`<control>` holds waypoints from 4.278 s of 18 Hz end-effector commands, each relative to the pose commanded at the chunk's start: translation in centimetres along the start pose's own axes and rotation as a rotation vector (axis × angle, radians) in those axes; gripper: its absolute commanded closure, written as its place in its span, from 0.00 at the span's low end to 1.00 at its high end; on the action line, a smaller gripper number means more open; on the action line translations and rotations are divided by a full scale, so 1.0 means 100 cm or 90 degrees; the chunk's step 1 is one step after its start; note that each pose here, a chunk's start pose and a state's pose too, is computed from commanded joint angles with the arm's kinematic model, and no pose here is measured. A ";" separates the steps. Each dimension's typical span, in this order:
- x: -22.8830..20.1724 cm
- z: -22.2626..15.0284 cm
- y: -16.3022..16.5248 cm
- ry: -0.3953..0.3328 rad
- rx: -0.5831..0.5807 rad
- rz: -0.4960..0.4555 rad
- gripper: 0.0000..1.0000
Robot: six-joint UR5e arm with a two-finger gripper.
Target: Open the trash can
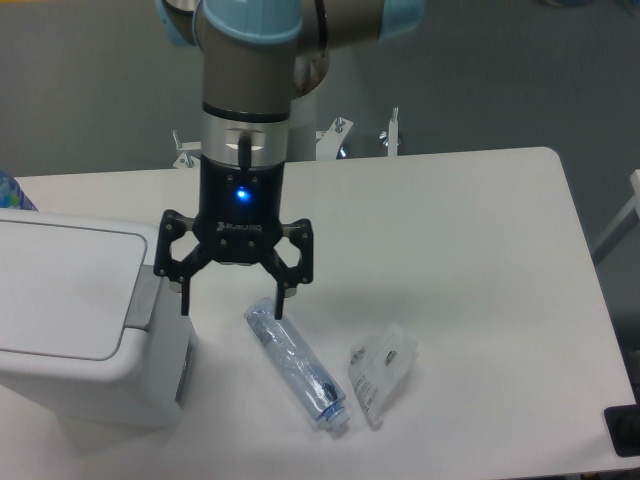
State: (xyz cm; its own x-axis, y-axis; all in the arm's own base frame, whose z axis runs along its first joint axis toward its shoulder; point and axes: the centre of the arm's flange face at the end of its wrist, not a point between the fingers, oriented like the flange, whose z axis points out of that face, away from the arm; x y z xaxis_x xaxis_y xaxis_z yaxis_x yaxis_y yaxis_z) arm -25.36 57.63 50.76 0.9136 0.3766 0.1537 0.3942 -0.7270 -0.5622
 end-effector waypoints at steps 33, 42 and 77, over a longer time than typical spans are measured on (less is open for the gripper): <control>0.027 0.027 0.013 -0.009 -0.035 0.027 0.00; 0.027 0.030 0.014 -0.009 -0.038 0.026 0.00; -0.310 0.032 0.092 -0.120 -0.123 0.088 0.00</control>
State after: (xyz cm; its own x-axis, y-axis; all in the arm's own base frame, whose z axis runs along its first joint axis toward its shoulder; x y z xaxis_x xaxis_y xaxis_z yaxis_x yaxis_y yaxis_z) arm -50.38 41.08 38.16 0.9324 0.3529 -0.0780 0.2951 -0.8680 -0.3994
